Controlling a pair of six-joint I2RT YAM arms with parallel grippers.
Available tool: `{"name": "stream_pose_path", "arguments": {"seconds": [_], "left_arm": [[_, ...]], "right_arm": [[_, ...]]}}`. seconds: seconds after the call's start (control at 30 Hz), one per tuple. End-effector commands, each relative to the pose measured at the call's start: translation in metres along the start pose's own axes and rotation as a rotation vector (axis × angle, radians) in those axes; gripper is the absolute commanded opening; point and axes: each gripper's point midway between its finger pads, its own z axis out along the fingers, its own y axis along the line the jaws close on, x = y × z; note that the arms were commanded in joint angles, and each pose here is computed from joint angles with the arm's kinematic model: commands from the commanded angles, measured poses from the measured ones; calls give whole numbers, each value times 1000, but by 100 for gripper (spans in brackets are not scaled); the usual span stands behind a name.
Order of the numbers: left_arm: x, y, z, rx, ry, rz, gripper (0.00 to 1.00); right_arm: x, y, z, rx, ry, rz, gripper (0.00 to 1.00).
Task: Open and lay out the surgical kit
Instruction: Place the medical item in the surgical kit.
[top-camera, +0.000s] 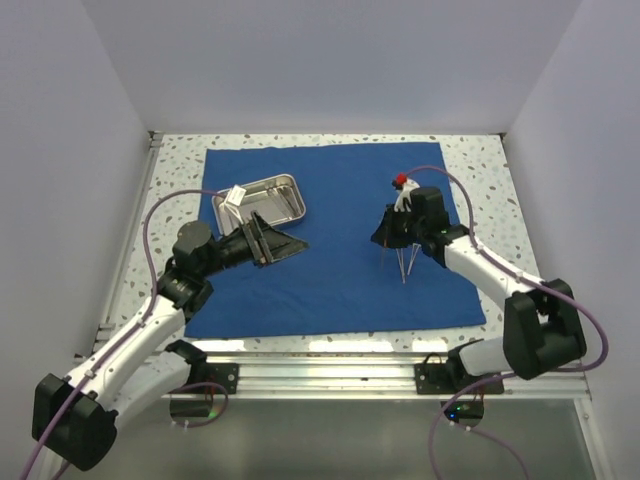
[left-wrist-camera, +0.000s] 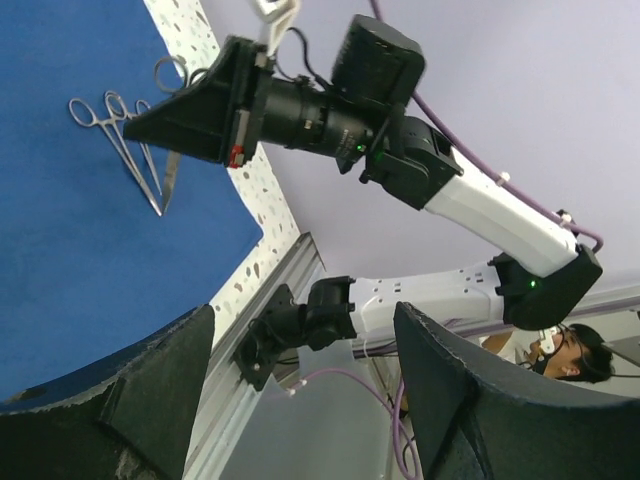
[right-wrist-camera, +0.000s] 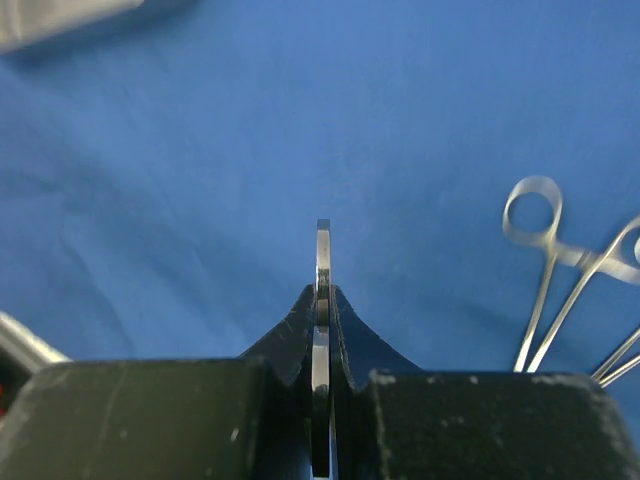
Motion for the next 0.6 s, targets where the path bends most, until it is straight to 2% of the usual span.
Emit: {"name": "stream_pose_path", "arguments": {"seconds": [0.0,0.17,0.47,0.57], "left_arm": [[0,-14,-6,77,-18,50,76],[6,-12,-10,85,-16,44,76],[7,-14,-16,93,-32,54,76],[7,-15,-18,89,-41,65,76]], "right_arm": [[42,3,-2,-50,178,147,0],[67,-19,-3,60,285,152,0],[89,-53,9,217,398,146,0],[94,-64,15,267,415,147,7]]}}
